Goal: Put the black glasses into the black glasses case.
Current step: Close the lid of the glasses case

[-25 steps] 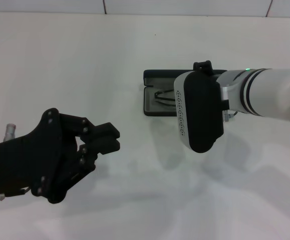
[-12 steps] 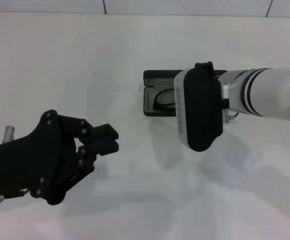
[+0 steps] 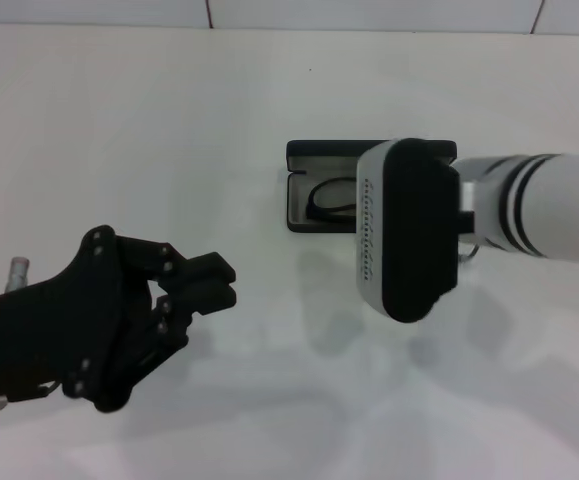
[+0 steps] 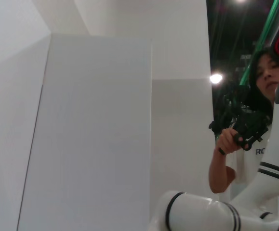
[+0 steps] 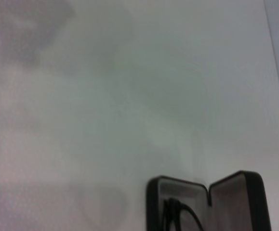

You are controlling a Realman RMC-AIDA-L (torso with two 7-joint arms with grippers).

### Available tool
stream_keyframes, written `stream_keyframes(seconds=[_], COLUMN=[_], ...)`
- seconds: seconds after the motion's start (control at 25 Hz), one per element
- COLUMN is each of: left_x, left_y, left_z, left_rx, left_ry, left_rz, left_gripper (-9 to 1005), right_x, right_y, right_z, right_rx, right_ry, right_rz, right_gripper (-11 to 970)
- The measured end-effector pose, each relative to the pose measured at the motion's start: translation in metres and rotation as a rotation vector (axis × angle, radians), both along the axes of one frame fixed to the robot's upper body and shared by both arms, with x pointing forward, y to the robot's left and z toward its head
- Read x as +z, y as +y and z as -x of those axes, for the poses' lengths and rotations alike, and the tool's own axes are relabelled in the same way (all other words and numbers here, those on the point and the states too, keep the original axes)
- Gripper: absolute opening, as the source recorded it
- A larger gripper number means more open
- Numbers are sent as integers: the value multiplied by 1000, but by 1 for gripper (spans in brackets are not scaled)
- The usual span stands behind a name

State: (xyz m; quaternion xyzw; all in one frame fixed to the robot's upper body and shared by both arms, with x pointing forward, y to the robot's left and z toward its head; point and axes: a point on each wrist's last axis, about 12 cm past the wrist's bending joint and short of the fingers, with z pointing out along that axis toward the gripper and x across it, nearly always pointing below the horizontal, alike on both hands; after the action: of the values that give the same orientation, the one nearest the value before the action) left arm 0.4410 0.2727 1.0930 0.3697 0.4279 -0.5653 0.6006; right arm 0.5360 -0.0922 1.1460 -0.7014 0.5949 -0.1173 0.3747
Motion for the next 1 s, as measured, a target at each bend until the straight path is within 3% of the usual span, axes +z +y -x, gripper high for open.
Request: stream_keyframes(seconds=[0.24, 0.4, 0.64, 0.8, 1.0], left_x=[3, 7, 17, 23, 35], left_y=[5, 12, 8, -3, -26], left_z=[-4, -8, -31, -57, -99], left_rx=[40, 69, 63, 72, 95], left_ry=[-10, -7, -12, 41, 98], left_rz=[13, 18, -4, -44, -139], left_gripper=[99, 99, 99, 98, 100], right_x=[15, 37, 64, 55, 30], right_y=[-11, -28, -95, -141, -208], right_z=[19, 31, 36, 36, 37], right_rx=[-38, -49, -61, -94, -295], right_ry=[105, 206, 402, 475, 461], right_rz=[-140, -262, -473, -588, -691], right_gripper=[75, 77, 79, 81, 83])
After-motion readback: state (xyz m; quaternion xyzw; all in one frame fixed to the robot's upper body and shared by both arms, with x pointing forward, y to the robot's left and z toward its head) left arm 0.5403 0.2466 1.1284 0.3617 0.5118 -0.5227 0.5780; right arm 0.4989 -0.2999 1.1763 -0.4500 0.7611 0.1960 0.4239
